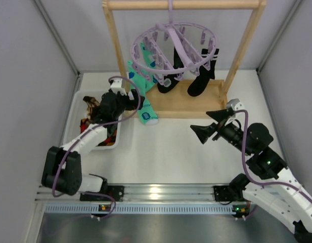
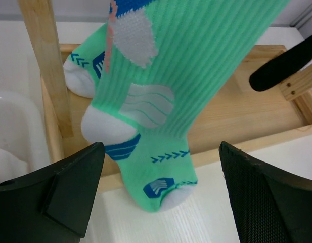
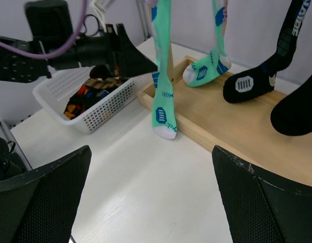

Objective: Remove the socks clipped to the hanger

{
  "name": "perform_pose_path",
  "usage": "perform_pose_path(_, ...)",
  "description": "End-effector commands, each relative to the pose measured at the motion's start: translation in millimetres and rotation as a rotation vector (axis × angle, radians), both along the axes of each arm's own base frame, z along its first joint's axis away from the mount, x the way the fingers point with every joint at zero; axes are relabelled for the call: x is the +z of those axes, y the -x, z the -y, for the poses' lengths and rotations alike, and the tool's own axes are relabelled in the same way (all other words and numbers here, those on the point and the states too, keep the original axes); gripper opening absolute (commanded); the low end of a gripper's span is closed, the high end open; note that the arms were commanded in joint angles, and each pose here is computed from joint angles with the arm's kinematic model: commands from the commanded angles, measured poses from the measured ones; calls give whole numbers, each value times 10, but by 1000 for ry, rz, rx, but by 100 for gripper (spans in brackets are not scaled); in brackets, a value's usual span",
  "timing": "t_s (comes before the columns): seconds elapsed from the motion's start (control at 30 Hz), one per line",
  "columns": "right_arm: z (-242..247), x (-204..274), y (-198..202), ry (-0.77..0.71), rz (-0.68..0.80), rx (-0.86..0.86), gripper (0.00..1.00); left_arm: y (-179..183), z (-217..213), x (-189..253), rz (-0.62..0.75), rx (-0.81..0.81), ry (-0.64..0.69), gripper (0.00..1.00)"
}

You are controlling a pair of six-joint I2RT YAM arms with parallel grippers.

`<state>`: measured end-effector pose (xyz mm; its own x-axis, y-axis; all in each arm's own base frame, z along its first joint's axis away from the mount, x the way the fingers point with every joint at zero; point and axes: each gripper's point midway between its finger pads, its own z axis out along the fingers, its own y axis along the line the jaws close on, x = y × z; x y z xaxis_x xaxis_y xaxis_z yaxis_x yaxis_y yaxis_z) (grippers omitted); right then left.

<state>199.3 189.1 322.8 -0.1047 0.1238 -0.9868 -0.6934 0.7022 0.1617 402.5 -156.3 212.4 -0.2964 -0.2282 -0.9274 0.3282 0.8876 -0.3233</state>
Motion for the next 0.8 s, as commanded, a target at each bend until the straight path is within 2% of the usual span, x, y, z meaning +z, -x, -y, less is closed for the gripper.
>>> perform_pose_path(0.0,-101,174,108,-33,88,84,100,-295,-55,70,157,35,-24,98)
perform_pose_path(0.3,-166,168,226,-17,131,162,100,-611,-67,-84,198,78,-50,98)
perform_pose_path(0.47,-246,140,246,-19,126,206,99,-710,-43,-216,176,88,-57,98)
perform_pose_path(0.77,-308,78,242,-11,114,234,99,-830,194,-286,208,15,-9,98)
